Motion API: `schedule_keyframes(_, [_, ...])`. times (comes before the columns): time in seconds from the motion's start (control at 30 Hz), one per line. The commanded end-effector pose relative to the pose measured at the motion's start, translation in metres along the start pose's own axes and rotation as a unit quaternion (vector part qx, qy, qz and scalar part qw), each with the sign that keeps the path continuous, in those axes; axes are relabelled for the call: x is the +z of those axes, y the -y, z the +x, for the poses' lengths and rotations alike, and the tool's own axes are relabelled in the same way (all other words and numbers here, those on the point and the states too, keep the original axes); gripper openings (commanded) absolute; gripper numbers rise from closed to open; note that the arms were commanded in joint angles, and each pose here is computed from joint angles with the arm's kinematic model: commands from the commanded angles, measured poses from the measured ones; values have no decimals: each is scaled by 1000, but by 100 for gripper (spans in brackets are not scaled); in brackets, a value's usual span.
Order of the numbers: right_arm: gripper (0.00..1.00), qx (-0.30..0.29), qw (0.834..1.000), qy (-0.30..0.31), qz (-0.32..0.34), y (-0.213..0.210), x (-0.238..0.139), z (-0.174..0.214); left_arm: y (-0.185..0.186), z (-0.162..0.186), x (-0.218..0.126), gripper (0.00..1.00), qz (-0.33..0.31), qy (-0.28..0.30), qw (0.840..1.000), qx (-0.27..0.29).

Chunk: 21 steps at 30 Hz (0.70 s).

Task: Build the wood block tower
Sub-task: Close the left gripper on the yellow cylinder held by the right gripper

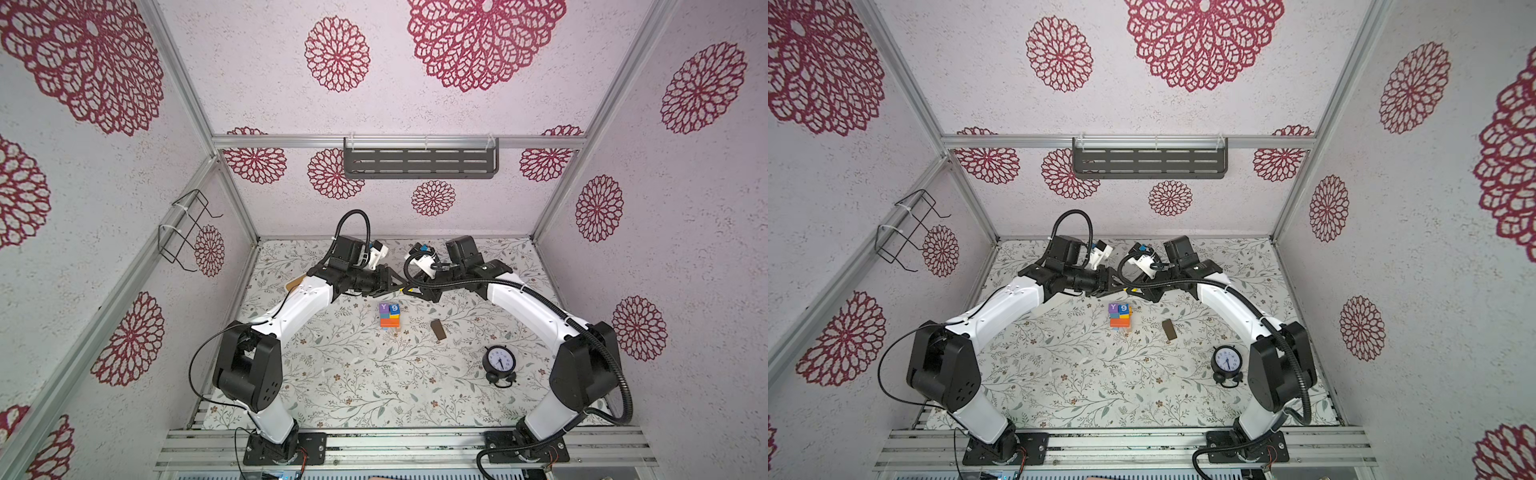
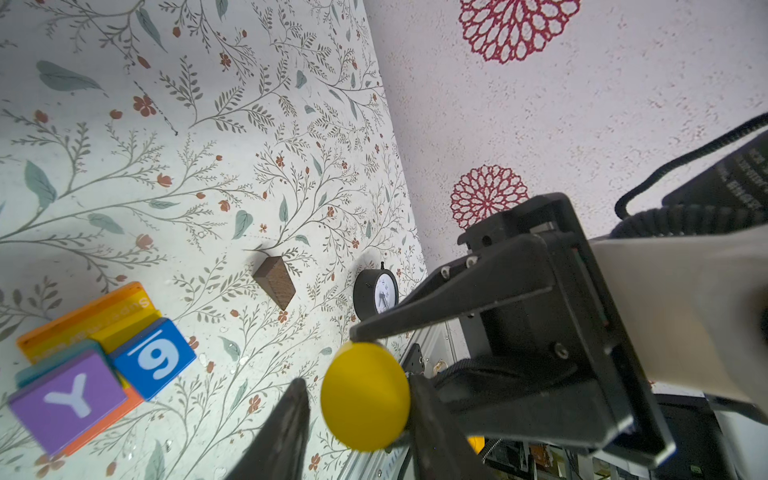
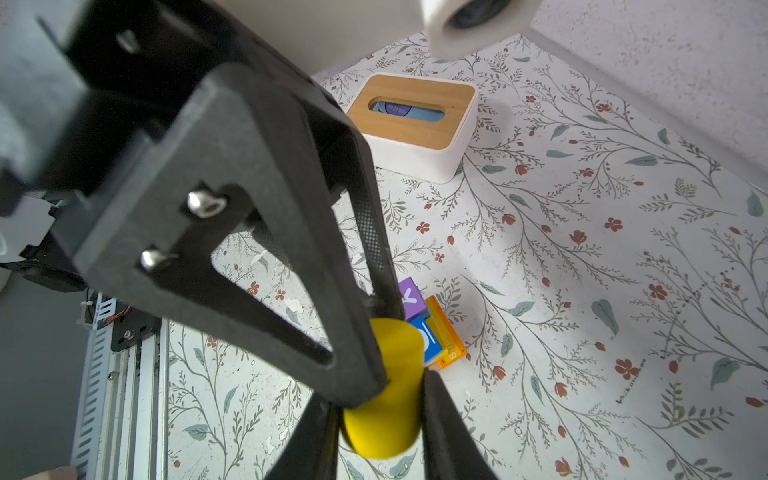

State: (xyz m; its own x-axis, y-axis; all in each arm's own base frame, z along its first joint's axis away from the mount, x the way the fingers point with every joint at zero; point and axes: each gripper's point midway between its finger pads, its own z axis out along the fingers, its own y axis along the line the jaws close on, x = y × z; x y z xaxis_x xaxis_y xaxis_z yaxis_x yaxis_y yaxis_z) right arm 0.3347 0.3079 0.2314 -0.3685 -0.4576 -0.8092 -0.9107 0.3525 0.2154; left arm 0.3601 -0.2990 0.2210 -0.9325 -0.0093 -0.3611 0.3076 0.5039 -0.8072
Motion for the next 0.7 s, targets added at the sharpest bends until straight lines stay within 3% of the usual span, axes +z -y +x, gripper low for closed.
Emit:
schedule_keyframes(0.0, [17, -28, 999, 25, -5, -8, -6, -17, -2, -2, 6, 39, 6, -8, 1000, -2])
schedule_keyframes(0.5, [20, -29, 999, 25, 9, -4, -6, -17, 0, -1, 4, 26, 8, -8, 1000, 0])
schedule_keyframes(0.67, [33, -24, 999, 26, 16, 0, -4, -15, -1, -2, 1, 25, -3, -4, 1000, 1])
